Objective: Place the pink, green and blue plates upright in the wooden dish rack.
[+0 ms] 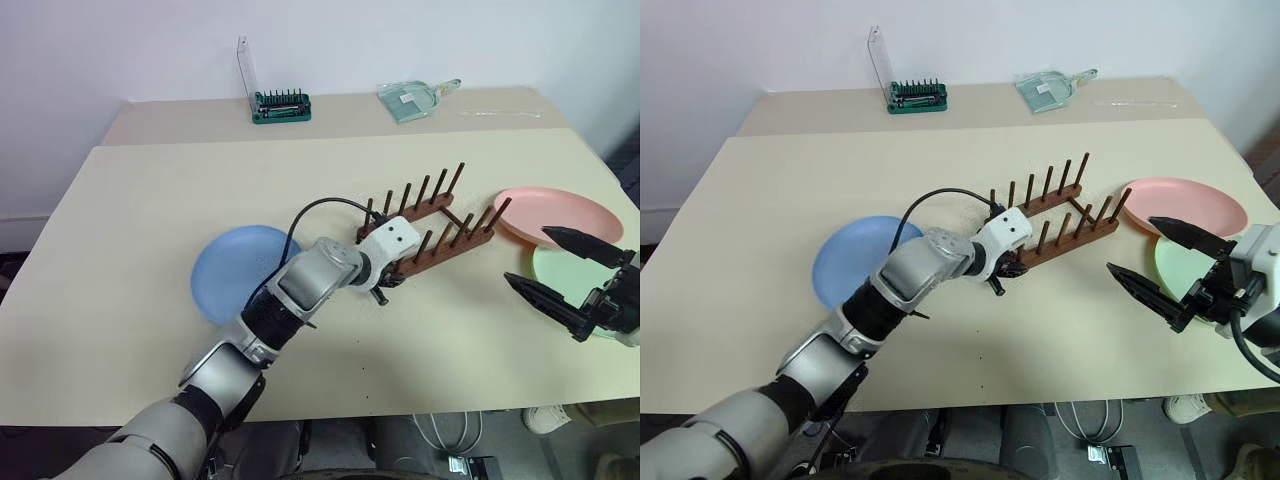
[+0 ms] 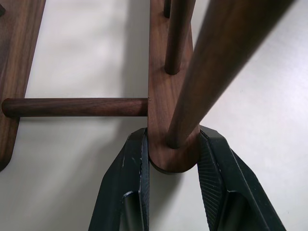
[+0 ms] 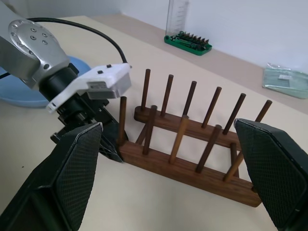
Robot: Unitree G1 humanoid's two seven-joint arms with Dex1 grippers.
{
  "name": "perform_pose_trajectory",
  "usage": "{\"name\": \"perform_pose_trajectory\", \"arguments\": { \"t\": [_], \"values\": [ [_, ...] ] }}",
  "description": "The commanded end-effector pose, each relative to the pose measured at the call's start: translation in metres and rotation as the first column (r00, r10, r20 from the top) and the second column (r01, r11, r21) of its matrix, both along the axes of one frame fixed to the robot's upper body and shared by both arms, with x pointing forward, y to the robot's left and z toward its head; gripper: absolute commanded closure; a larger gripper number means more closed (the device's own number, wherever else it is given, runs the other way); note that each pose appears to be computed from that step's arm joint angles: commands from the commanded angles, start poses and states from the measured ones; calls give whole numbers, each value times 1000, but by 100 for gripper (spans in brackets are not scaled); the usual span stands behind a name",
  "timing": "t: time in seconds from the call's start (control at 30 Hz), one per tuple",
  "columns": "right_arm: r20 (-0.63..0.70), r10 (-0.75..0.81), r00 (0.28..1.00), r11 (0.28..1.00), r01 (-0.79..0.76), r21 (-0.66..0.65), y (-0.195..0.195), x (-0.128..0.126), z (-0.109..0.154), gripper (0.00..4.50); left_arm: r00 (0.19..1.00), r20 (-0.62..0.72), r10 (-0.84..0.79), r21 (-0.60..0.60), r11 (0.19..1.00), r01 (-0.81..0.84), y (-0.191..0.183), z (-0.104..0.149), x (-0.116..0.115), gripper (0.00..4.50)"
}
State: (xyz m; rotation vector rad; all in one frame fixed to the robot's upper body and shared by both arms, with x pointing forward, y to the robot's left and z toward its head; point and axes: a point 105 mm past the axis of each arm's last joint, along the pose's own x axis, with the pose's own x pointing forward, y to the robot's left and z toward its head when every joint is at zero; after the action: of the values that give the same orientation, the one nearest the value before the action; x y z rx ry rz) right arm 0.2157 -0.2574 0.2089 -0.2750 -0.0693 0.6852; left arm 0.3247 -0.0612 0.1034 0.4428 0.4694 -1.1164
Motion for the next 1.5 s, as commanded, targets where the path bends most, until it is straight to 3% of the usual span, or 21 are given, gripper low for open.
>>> {"name": "perform_pose_trajectory", "arguments": {
  "t": [0.03,0.17,0.57,0.67,0.7,0.9,1.13,1.33,1.47,1.5],
  "values": [
    [53,20,998,1000,-20,-7,6,-3,10,0,987,89,-136,41,990,133,7,6,1,375],
    [53,21,998,1000,-20,-11,4,-1,11,0,918,260,-298,69,955,290,18,14,12,375],
    [50,24,998,1000,-23,-19,6,-3,12,0,888,272,-372,50,927,372,12,4,23,375],
    [52,17,999,1000,-16,-23,4,-3,13,0,898,208,-388,4,918,396,9,4,18,375],
    [53,16,998,1000,-15,-24,4,-3,13,0,892,207,-403,14,912,409,9,3,17,272],
    [56,22,998,1000,-21,-20,5,-1,14,0,889,220,-402,62,915,398,18,1,21,2],
    [50,34,998,999,-33,-14,6,-1,14,0,899,192,-394,44,919,393,31,24,22,2],
    [10,86,996,995,-86,40,15,0,9,0,911,194,-363,-42,925,378,71,84,26,2],
    [-31,121,992,988,-117,98,24,6,5,0,930,193,-313,-122,933,339,84,110,29,2],
    [-47,131,990,986,-126,106,26,7,2,25,931,135,-339,-193,913,360,82,117,20,53]
  ]
}}
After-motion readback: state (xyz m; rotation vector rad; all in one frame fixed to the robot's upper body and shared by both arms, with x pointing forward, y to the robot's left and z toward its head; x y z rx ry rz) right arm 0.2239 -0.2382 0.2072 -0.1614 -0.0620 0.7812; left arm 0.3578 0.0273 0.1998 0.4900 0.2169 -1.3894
